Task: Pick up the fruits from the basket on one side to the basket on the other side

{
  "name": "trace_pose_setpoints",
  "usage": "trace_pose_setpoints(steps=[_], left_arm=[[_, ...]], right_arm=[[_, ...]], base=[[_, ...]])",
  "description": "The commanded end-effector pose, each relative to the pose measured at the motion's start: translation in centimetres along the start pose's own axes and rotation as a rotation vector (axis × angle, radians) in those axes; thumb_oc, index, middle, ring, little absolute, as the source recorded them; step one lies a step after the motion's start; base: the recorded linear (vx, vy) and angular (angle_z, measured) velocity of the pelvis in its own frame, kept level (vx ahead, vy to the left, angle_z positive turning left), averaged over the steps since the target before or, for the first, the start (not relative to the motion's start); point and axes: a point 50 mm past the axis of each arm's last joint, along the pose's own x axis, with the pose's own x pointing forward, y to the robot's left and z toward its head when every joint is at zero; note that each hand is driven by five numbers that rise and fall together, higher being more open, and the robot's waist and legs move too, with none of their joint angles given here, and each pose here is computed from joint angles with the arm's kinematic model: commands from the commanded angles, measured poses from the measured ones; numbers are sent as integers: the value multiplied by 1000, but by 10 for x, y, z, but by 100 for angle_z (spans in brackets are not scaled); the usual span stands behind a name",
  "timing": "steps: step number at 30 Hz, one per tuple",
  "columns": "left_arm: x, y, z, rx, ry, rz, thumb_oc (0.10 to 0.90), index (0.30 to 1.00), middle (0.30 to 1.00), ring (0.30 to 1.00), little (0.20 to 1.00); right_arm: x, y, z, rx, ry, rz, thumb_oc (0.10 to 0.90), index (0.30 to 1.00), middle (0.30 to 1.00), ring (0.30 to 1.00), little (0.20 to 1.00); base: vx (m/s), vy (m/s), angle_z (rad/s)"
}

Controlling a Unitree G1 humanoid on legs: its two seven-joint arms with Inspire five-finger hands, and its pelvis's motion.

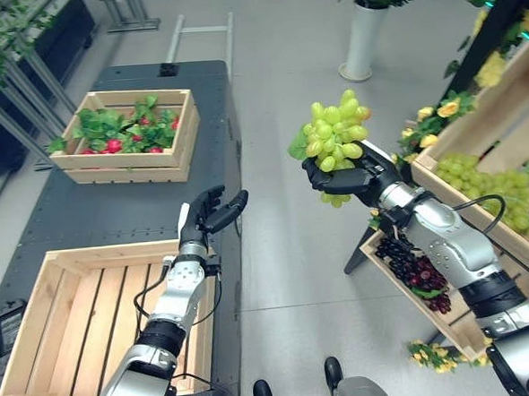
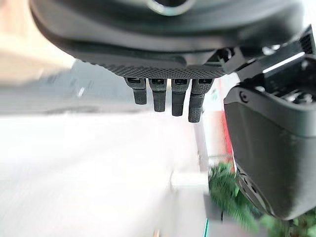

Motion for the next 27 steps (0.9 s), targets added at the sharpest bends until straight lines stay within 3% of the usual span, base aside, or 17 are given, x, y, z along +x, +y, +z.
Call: trace_pose_setpoints(steps=[1, 13, 27], left_arm=[[8, -7, 13, 13, -94, -16, 800, 900, 900, 900, 900], [4, -15, -1, -55, -37, -3, 800, 900, 900, 900, 900], [-9, -21, -22, -48, 16, -18, 800, 900, 900, 900, 900]], right_arm=[[-11, -10, 54, -91, -224, 40, 400, 300, 300, 300, 300], [-49, -20, 57, -222, -196, 96, 400, 300, 300, 300, 300], [-87, -77, 87, -335, -206, -139, 400, 300, 300, 300, 300]], base=[[21, 65, -28], [18, 71, -33], [14, 43, -19]])
